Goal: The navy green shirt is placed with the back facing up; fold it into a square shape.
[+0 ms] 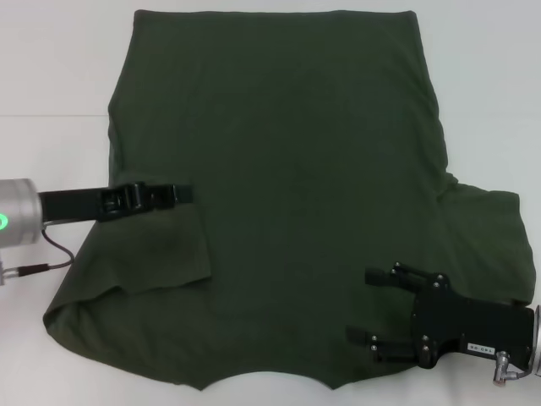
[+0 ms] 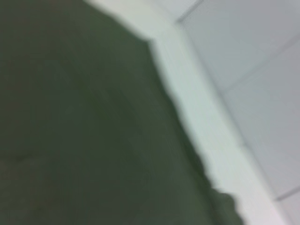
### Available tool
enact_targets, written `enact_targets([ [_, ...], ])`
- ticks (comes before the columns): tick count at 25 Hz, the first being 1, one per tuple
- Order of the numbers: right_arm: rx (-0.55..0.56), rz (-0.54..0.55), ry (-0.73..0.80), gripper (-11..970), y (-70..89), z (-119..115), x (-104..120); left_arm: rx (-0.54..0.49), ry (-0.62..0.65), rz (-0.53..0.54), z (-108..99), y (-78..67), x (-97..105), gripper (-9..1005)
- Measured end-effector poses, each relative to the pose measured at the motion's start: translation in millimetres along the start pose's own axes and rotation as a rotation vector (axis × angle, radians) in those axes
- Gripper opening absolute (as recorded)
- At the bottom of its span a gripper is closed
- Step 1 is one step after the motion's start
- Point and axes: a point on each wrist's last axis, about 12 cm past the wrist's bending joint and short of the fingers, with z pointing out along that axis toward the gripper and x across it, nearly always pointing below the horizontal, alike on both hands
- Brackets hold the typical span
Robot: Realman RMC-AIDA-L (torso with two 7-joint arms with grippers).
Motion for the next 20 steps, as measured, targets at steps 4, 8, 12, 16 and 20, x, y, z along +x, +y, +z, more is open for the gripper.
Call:
enact_targets([
  [4, 0.003, 0.004, -0.001, 929, 0.3, -1.2, 0.6, 0.177, -0.085, 0.181, -21.1, -2.8, 19.0, 450],
  [8, 0.009, 0.006, 0.0, 928, 0.0, -2.1, 1.3, 0.249, -0.136, 0.432, -33.2, -3.7, 48.8, 602],
  [12, 0.024, 0.008, 0.009, 928, -1.8, -3.4, 2.4, 0.244, -0.099, 0.648, -32.6, -1.1, 75.5, 772],
  [16, 0.053, 0.015, 0.011, 927, -5.0, -5.8, 3.4, 0.176, -0.065, 0.702, -30.7, 7.9, 85.0, 910],
  [20, 0.086, 0.071, -0.014, 926, -8.3, -10.6, 1.5, 0.115, -0.02, 0.743, -30.4, 17.0, 92.4, 940],
])
